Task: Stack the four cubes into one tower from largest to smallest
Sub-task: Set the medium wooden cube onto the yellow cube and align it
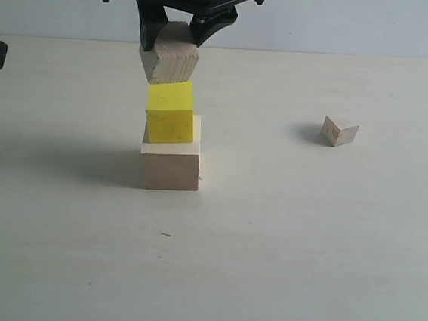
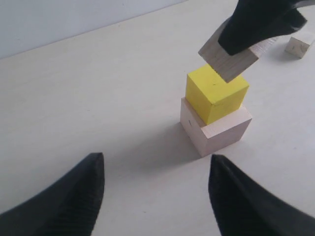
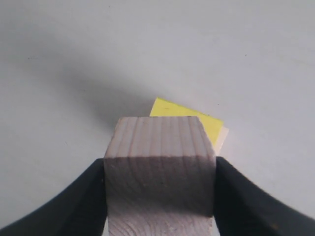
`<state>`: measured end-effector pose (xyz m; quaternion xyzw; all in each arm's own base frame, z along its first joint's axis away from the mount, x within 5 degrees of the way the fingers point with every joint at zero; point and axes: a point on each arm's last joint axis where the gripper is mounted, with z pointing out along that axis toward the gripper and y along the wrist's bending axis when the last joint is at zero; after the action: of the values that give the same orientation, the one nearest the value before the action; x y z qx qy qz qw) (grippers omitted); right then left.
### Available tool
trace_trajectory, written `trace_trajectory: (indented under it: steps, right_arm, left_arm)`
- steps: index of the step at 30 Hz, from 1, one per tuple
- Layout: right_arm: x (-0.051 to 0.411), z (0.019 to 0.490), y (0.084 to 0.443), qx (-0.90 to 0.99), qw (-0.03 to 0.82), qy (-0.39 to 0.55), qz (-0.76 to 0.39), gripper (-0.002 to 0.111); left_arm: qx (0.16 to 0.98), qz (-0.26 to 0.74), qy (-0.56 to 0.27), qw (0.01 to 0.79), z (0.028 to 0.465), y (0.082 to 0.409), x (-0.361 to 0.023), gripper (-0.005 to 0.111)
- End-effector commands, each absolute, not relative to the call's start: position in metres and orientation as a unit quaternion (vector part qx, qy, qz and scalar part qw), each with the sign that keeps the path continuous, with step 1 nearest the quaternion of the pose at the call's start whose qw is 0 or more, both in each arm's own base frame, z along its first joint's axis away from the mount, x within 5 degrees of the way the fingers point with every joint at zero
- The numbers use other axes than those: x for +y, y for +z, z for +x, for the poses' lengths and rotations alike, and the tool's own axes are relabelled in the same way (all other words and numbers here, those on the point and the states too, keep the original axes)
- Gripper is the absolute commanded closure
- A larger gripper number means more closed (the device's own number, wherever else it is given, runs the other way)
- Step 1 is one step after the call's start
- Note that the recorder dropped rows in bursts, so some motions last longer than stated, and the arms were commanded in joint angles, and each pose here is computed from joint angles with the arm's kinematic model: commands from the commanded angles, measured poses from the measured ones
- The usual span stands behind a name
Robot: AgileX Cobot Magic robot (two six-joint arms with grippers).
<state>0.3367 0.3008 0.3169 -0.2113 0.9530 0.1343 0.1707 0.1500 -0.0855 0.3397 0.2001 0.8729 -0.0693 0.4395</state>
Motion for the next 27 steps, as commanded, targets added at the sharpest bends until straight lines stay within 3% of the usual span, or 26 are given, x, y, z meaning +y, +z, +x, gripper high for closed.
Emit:
trace_trajectory:
  steps: [1, 9, 27]
  right_arm:
    - [0.302, 0.34, 0.313, 0.955, 0.171, 0.133, -0.2, 0.108]
    - [0.308, 0.348, 0.292, 0.962, 0.153, 0.122, -0.188, 0.108]
    - [0.31, 0.349, 0.307, 0.958, 0.175, 0.136, -0.185, 0.108]
  left_arm:
    - [0.874, 0.199, -0.072, 0.437, 0.15, 0.339, -0.086, 0.046]
    - [0.874, 0.199, -0.072, 0.437, 0.15, 0.339, -0.086, 0.046]
    - [0.878, 0.199, -0.068, 0.429, 0.149, 0.337, -0.085, 0.046]
